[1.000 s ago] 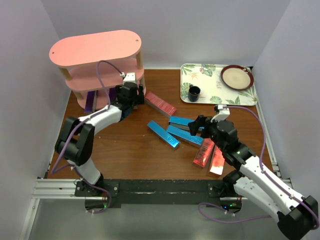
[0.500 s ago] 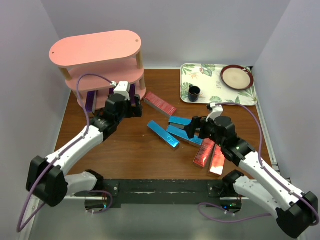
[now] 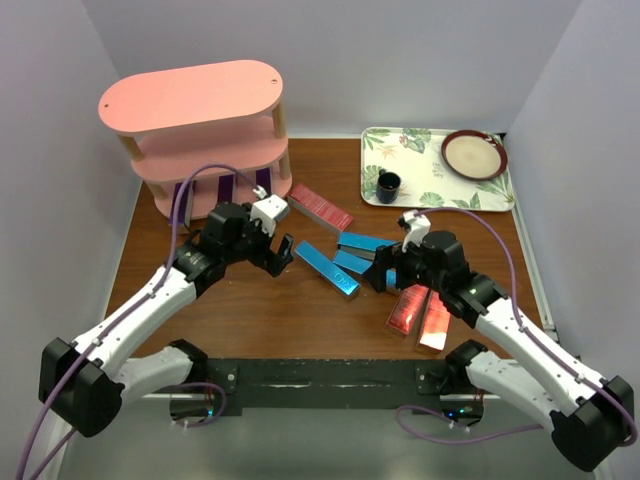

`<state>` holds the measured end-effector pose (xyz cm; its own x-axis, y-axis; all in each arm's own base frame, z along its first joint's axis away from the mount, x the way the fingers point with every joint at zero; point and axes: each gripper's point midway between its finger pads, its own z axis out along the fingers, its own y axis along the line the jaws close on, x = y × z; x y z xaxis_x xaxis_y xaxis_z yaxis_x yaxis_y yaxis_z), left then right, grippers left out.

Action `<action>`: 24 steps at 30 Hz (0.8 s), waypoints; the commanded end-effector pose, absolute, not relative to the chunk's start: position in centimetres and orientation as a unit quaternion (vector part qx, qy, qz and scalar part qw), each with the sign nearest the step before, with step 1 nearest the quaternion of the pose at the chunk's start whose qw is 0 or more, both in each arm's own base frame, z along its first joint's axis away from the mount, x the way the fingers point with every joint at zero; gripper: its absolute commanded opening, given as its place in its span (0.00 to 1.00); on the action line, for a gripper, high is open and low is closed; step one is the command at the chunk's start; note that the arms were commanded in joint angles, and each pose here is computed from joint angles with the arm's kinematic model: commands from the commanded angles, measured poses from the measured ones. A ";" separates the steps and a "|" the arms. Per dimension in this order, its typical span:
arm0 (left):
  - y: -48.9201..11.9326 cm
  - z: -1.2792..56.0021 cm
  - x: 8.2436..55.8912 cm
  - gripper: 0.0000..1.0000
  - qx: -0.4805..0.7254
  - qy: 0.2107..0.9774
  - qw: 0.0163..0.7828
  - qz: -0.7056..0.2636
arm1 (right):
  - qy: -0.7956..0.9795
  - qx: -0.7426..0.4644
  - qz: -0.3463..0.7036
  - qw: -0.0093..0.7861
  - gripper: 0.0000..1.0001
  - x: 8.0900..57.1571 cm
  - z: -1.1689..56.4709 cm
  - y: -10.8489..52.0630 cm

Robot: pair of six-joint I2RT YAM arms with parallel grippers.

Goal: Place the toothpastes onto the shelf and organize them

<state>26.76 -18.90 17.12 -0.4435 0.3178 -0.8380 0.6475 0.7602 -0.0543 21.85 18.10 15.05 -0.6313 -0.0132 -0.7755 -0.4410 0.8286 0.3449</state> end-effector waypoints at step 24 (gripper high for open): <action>-12.6 20.4 27.8 1.00 0.157 0.801 0.572 -0.083 | 0.885 -0.204 0.270 0.321 0.95 20.4 11.2 24.8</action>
